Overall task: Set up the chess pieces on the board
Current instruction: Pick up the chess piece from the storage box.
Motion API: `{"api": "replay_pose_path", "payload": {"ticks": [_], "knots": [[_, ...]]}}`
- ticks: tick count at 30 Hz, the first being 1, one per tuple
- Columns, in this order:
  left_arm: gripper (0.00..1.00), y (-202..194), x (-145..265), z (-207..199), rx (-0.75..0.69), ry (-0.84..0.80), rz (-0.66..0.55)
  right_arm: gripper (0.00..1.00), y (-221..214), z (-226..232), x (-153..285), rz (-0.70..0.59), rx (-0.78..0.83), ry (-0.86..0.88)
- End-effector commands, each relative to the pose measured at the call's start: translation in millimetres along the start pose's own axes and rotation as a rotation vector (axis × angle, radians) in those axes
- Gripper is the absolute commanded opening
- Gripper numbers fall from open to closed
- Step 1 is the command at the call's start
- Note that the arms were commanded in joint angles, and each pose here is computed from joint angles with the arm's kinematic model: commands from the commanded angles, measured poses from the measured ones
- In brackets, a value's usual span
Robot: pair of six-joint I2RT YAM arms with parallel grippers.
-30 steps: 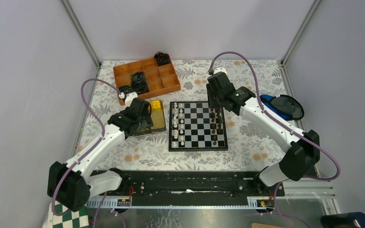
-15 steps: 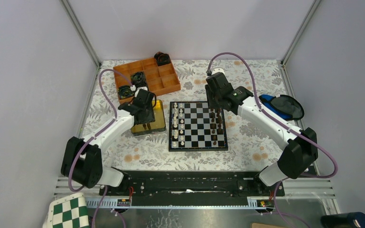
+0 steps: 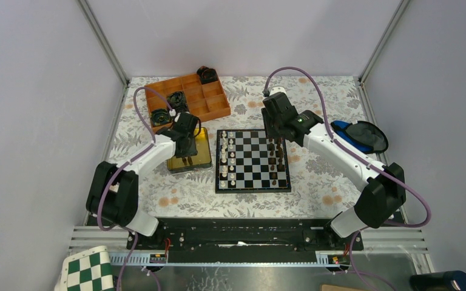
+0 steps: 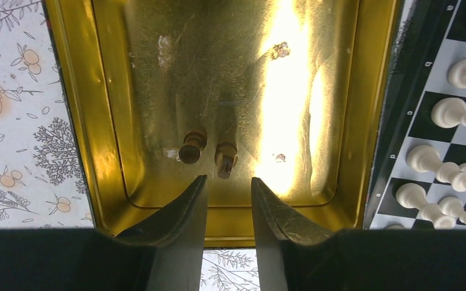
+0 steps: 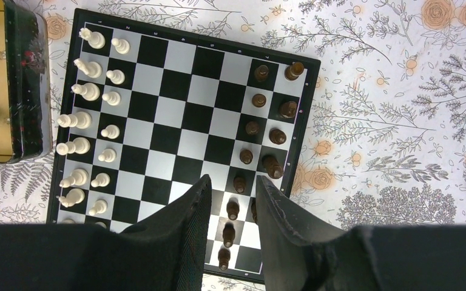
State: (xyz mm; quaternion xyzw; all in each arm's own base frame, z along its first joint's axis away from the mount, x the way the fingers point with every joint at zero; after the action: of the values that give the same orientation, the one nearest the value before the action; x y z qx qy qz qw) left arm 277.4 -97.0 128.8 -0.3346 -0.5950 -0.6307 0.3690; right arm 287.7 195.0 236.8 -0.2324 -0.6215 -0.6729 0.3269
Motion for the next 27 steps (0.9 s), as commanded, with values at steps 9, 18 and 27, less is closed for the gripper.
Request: {"api": "replay_pose_path", "payload": {"ticks": [9,18,27], "knots": [[0.36,12.3,-18.8,-2.2,0.008,-0.021,-0.018,0.39,4.5,2.4,4.7,-0.039,0.018,0.021],[0.33,10.0,-29.5,-2.4,0.01,-0.024,0.01,0.39,2.7,0.8,1.7,-0.031,0.02,0.016],[0.2,12.7,-29.2,-2.5,0.018,-0.038,0.004,0.39,2.7,-2.8,1.4,-0.031,0.021,0.006]]}}
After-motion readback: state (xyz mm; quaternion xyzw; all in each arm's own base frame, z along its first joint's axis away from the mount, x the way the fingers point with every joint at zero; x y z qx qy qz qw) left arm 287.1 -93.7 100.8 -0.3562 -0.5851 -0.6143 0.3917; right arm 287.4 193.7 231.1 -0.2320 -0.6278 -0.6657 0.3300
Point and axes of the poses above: each gripper's point midway between its finger pads, its own x axis back along the fingers, its own z axis along the line the jaws close on, y = z × x, the point moved 7 cm from there along x, back along the fingers, and after that the axes turned 11 degrees about -x, right-handed, at the moved point
